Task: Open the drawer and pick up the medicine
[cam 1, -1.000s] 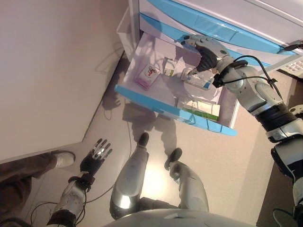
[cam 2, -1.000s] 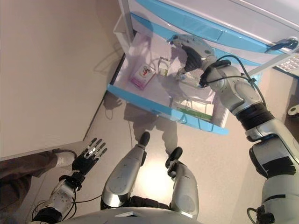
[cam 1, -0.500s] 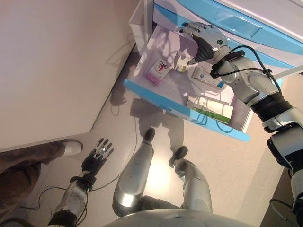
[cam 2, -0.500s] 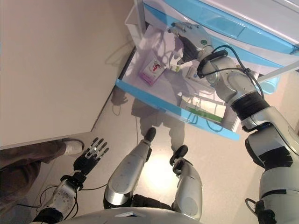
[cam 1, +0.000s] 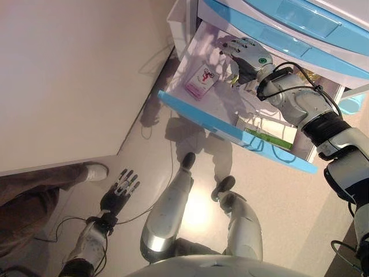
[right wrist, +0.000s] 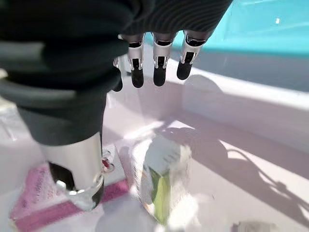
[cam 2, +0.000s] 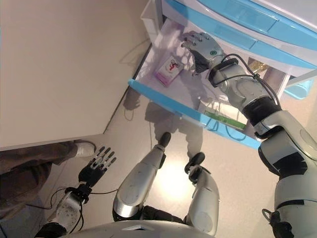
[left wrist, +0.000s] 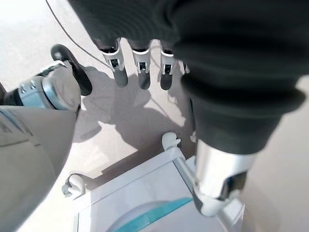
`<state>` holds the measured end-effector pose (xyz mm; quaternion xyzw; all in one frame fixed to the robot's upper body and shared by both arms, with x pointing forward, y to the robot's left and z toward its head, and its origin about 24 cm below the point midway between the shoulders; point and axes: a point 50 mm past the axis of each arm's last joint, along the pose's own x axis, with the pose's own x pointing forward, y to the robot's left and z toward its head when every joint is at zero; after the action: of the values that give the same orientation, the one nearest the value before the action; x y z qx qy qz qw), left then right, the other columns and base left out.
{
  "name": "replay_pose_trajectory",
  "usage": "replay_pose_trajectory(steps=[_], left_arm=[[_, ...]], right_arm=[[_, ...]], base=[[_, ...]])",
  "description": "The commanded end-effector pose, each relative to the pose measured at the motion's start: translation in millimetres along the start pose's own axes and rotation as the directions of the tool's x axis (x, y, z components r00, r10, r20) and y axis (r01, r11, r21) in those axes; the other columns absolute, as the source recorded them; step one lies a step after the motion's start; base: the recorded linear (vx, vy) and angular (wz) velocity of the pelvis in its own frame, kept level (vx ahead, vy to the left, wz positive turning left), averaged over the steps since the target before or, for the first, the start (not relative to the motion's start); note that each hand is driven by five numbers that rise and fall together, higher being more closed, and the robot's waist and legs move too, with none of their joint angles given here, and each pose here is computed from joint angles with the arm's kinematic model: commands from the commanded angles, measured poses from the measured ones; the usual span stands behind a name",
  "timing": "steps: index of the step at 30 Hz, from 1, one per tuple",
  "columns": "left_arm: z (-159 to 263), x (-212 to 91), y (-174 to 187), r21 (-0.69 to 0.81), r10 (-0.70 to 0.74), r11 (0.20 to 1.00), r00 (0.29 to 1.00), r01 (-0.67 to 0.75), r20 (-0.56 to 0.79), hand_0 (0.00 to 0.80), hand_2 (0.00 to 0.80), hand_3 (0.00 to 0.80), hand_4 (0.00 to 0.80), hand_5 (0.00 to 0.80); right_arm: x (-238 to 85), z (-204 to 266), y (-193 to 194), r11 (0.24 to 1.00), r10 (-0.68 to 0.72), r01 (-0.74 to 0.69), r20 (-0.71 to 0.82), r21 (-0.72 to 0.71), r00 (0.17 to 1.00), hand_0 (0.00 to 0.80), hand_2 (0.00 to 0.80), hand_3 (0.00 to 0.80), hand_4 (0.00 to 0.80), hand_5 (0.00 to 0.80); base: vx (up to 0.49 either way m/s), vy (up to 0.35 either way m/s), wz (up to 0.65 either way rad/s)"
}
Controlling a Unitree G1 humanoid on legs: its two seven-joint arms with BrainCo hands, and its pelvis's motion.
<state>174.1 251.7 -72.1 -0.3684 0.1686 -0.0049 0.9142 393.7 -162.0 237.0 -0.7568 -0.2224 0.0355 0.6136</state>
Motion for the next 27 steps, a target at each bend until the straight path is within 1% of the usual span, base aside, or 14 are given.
replay_pose_trajectory(steps=[1, 7, 15, 27], left_arm=[[-13, -18, 2, -0.014, -0.01, 1.0, 0.999, 0.01, -0.032, 0.0, 0.0, 0.0, 0.0, 0.0], [-11, -17, 1, -0.019, -0.01, 1.0, 1.0, 0.009, -0.027, 0.0, 0.0, 0.0, 0.0, 0.0], [-13, -17, -1, -0.022, -0.01, 1.0, 0.999, 0.01, -0.034, 0.0, 0.0, 0.0, 0.0, 0.0], [-15, -19, 0, -0.033, -0.01, 0.999, 0.999, 0.009, -0.043, 0.0, 0.0, 0.0, 0.0, 0.0]], right_arm=[[5, -7, -10, 0.995, -0.031, 0.03, -0.009, -0.093, 0.999, 0.0, 0.0, 0.0, 0.0, 0.0], [4, -14, 0, 0.99, -0.029, 0.023, -0.043, -0.136, 0.999, 0.0, 0.0, 0.0, 0.0, 0.0], [5, -22, 4, 0.982, -0.022, 0.012, -0.051, -0.189, 0.998, 0.0, 0.0, 0.0, 0.0, 0.0], [5, -26, 9, 0.986, -0.01, -0.001, -0.064, -0.169, 0.998, 0.0, 0.0, 0.0, 0.0, 0.0]], base=[[0.0, 0.0, 0.0], [0.0, 0.0, 0.0], [-0.005, 0.004, 0.02], [-0.004, 0.013, 0.01]])
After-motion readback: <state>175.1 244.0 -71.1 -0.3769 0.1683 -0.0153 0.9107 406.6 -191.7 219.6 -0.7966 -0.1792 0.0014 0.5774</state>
